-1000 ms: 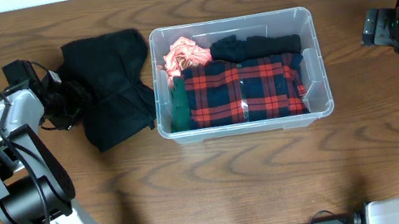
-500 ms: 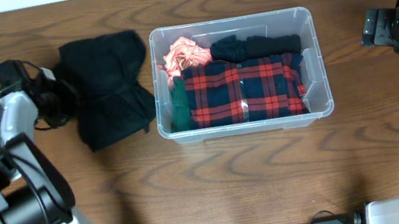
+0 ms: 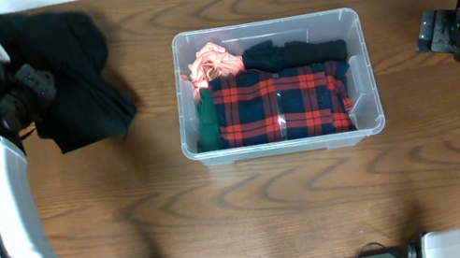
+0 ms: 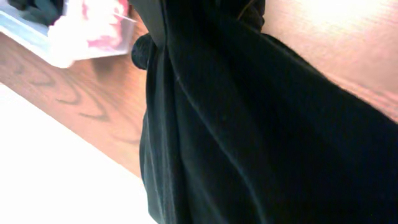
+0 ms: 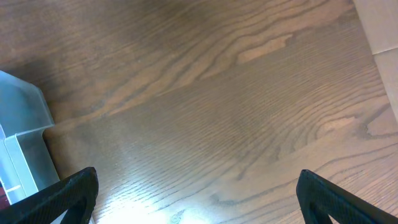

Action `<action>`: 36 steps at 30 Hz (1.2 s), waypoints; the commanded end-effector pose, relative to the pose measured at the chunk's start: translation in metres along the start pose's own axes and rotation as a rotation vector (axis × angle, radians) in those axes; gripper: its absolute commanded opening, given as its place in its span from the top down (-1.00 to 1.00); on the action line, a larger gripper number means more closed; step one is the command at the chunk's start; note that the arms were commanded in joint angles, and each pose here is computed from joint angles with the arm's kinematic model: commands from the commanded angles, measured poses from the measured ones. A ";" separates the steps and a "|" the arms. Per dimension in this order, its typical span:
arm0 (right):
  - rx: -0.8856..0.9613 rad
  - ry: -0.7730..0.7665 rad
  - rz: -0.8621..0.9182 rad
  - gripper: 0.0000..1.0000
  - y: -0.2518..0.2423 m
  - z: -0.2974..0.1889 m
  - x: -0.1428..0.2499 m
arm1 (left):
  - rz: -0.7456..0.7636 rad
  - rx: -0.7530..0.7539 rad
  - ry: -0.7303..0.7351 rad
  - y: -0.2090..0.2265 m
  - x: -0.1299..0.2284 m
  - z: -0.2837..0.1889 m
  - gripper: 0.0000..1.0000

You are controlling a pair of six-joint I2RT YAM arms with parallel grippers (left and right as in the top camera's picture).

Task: Pack container
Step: 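Lift the black shirt and carry it over the bin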

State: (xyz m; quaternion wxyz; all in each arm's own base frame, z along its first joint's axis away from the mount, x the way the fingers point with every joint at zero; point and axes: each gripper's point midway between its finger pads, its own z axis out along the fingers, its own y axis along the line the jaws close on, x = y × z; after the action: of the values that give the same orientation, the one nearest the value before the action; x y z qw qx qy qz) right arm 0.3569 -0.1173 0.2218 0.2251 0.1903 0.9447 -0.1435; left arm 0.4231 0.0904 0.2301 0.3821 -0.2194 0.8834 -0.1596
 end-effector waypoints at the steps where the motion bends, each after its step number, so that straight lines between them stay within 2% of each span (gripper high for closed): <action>1: 0.013 -0.005 0.007 -0.98 -0.005 -0.002 0.000 | 0.087 0.095 -0.098 -0.045 -0.016 -0.037 0.88; 5: 0.013 -0.005 0.007 -0.99 -0.005 -0.002 0.000 | 0.126 0.171 -0.145 -0.084 -0.013 -0.068 0.88; 11: 0.013 -0.005 0.007 -0.98 -0.005 -0.002 0.000 | 0.100 0.446 -0.137 -0.156 0.003 -0.116 0.88; 19: 0.013 -0.005 0.007 -0.99 -0.005 -0.002 0.000 | -0.001 0.629 0.001 -0.201 0.032 -0.137 0.88; 23: 0.013 -0.005 0.007 -0.99 -0.005 -0.002 0.000 | 0.022 0.665 0.072 -0.219 0.055 -0.135 0.88; 26: 0.013 -0.005 0.007 -0.98 -0.005 -0.002 0.000 | -0.017 0.679 0.163 -0.232 0.081 -0.128 0.88; 33: 0.013 -0.005 0.007 -0.98 -0.005 -0.002 0.000 | -0.018 0.629 0.281 -0.247 0.132 -0.098 0.88; 36: 0.013 -0.005 0.007 -0.98 -0.005 -0.002 0.000 | -0.028 0.634 0.309 -0.252 0.142 -0.088 0.88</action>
State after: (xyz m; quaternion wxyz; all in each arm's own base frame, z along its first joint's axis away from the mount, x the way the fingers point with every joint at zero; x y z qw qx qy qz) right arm 0.3569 -0.1174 0.2218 0.2251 0.1904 0.9447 -0.1437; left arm 0.3330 -0.1827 0.3012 0.2743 -0.0721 0.8466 -0.4505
